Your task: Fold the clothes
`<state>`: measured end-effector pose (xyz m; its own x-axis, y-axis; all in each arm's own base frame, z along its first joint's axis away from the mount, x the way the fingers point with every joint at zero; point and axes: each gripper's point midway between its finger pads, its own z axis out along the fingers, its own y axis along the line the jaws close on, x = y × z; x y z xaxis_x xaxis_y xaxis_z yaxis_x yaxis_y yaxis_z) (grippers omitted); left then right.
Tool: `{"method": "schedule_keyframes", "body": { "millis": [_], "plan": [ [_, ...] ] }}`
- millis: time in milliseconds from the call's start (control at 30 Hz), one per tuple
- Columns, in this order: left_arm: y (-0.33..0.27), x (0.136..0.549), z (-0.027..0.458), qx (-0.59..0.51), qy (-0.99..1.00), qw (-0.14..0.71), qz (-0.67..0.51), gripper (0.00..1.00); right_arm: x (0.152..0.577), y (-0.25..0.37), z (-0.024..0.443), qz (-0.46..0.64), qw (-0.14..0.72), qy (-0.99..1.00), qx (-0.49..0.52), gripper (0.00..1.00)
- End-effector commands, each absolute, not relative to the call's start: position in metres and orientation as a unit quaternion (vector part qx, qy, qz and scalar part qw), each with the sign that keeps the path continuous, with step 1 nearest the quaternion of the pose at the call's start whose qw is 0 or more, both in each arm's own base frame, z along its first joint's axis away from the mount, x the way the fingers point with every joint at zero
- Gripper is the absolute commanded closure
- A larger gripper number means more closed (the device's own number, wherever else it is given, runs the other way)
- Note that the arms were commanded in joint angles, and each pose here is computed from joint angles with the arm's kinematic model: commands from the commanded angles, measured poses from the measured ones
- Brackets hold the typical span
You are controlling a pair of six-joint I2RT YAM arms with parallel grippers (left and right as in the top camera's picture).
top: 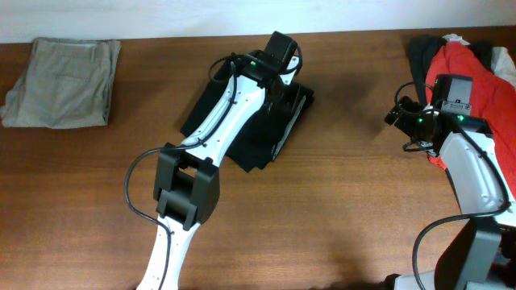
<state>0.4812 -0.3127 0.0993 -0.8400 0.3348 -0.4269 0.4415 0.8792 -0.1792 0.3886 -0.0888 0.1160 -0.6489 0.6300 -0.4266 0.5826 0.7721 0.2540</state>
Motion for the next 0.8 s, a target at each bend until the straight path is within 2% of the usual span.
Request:
{"method": "schedule_keyframes", "body": {
  "millis": [0,267,367,500,567,600,633,700,767],
  "plan": [
    [-0.316,0.491,0.110,0.198,0.945,0.221,-0.139,0.83,0.387,-0.091,0.119,0.044,0.257,0.903,0.342,0.01],
    [-0.325,0.504,0.031,0.191,0.953,0.195,-0.132,0.82,0.387,-0.091,0.119,0.044,0.257,0.903,0.342,0.01],
    [-0.324,0.502,0.021,0.191,0.955,0.185,-0.131,0.80,0.388,-0.091,0.119,0.044,0.257,0.903,0.341,0.01],
    [-0.327,0.507,0.069,0.192,0.948,0.210,-0.139,0.71,0.387,-0.091,0.119,0.044,0.257,0.903,0.342,0.01],
    [-0.324,0.505,0.120,0.200,0.941,0.233,-0.142,0.59,0.387,-0.091,0.119,0.044,0.257,0.903,0.342,0.01],
    [-0.316,0.501,0.138,0.203,0.941,0.234,-0.134,0.46,0.387,-0.091,0.119,0.044,0.257,0.903,0.341,0.01],
    [-0.301,0.492,0.153,0.197,0.948,0.225,-0.114,0.44,0.387,-0.091,0.119,0.044,0.257,0.903,0.342,0.01],
    [-0.277,0.473,0.152,0.188,0.962,0.177,-0.090,0.43,0.387,-0.091,0.119,0.044,0.257,0.903,0.342,0.01],
    [-0.254,0.445,0.129,0.182,0.976,0.097,-0.063,0.43,0.387,-0.091,0.119,0.044,0.257,0.903,0.342,0.01]
  ]
}}
